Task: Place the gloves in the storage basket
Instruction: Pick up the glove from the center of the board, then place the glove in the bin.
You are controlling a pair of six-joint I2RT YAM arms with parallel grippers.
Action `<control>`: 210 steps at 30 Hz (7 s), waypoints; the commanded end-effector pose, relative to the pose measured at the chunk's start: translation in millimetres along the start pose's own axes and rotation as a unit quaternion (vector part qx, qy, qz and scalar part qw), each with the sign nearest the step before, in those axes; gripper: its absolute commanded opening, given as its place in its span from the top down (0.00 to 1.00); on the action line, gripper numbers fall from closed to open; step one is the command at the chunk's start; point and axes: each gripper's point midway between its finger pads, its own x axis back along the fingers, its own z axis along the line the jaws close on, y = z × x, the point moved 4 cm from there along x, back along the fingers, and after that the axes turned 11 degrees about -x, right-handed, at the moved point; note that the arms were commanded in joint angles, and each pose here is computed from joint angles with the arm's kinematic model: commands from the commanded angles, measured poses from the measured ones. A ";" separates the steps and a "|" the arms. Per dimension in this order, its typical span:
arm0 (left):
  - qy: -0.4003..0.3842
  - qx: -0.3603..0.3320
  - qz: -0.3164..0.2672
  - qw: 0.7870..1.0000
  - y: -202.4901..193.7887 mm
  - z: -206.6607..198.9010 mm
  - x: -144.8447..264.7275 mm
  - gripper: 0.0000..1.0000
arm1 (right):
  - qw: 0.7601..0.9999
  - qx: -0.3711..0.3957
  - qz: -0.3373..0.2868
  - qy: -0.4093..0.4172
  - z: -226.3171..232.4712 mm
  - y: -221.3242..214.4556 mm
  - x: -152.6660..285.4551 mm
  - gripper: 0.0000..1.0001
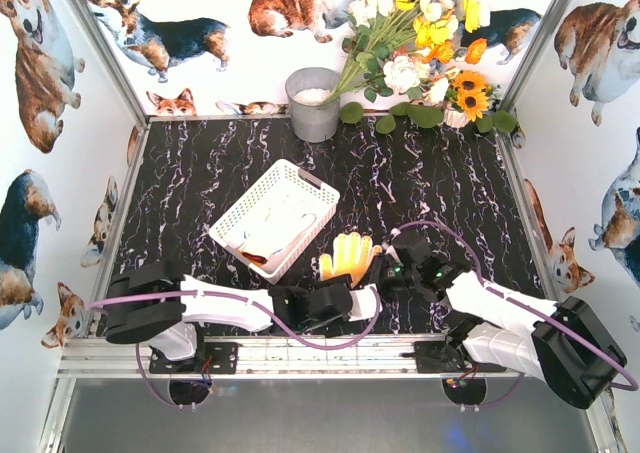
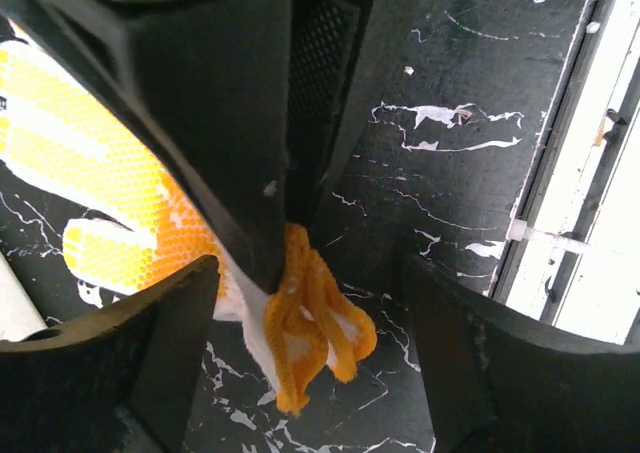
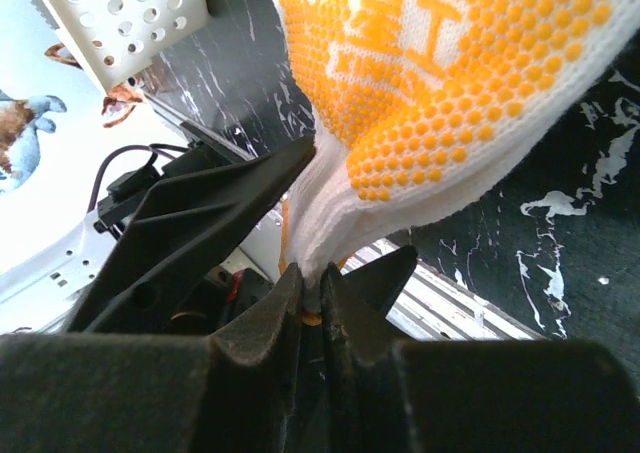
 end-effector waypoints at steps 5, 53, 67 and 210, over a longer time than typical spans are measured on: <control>0.010 -0.020 -0.014 1.000 8.1 -0.3 -13.4 0.49 | 0.999 0.004 0.008 0.050 13.0 2.4 2.9 0.99; 0.035 0.016 -0.011 0.999 7.6 8.3 10.4 1.00 | 0.987 -0.093 -0.121 0.055 -15.5 58.0 -16.2 0.28; 0.029 0.008 -0.011 1.000 9.6 9.8 17.6 1.00 | 0.989 -0.105 -0.075 0.069 -24.2 56.5 -53.2 0.56; 0.163 0.008 0.412 0.896 -151.0 205.5 130.9 0.58 | 0.948 0.202 -0.171 0.175 198.8 117.4 -173.6 1.00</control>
